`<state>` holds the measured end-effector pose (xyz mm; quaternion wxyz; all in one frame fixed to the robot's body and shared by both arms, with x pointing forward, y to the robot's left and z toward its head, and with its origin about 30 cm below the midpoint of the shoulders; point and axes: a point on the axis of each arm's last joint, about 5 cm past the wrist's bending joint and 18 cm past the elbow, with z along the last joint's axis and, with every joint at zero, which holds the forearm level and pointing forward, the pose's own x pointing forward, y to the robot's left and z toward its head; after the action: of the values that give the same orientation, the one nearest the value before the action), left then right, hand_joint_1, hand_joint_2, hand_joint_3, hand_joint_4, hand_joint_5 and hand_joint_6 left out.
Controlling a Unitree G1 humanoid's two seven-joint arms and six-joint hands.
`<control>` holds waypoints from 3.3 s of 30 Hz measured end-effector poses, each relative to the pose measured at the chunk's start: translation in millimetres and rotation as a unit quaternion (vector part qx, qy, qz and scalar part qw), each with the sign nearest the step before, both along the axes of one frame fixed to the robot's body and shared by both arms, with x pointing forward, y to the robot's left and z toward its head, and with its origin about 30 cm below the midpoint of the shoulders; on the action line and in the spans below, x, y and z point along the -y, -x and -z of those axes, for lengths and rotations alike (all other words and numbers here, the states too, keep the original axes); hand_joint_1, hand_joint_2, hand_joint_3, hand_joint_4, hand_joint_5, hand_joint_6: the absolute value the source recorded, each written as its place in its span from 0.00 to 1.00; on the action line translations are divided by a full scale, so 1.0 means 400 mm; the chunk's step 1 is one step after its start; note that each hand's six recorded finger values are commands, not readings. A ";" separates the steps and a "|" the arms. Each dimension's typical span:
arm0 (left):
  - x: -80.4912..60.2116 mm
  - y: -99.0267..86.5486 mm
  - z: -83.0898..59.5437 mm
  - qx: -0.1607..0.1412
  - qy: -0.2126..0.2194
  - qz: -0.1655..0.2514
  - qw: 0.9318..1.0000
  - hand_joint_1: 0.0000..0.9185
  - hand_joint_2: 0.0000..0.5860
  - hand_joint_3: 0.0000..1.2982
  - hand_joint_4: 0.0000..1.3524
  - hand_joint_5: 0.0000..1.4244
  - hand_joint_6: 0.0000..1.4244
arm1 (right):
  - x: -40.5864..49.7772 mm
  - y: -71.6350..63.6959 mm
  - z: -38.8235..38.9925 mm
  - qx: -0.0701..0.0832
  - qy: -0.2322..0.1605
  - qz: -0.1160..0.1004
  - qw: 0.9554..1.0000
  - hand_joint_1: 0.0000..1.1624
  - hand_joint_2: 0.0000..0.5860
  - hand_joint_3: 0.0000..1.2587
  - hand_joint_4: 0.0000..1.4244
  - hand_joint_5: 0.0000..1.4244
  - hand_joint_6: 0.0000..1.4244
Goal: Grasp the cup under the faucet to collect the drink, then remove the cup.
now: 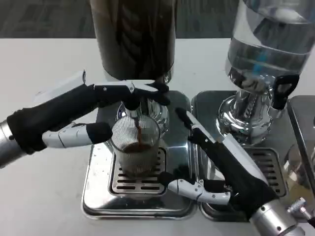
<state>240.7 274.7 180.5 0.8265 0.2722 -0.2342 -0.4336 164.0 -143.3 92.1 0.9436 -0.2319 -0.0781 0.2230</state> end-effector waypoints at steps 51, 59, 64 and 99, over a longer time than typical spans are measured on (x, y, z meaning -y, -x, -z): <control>-0.018 0.018 -0.012 0.014 -0.008 -0.021 1.000 0.00 0.13 0.21 0.10 0.15 0.10 | -0.085 -0.071 0.027 0.029 -0.003 -0.031 0.999 0.77 0.27 0.00 0.00 0.00 0.07; -0.025 0.023 -0.012 0.015 -0.006 -0.031 0.999 0.00 0.14 0.22 0.12 0.16 0.10 | -0.100 -0.081 0.030 0.026 -0.006 -0.033 0.999 0.76 0.27 0.00 0.00 0.00 0.07; -0.039 0.033 -0.010 0.017 0.001 -0.051 0.999 0.00 0.13 0.22 0.13 0.16 0.10 | -0.103 -0.086 0.028 0.028 -0.005 -0.036 0.999 0.74 0.28 0.00 0.00 0.00 0.07; -0.133 0.136 0.024 0.006 -0.010 -0.202 0.979 0.00 0.12 0.20 0.15 0.17 0.11 | -0.126 -0.102 0.034 0.019 -0.007 -0.049 0.999 0.68 0.31 0.00 0.00 0.00 0.07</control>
<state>186.3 327.9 170.8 0.8928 0.3249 -0.1748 -0.2586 204.8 -92.8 78.6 0.9315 -0.2259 -0.1089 0.2635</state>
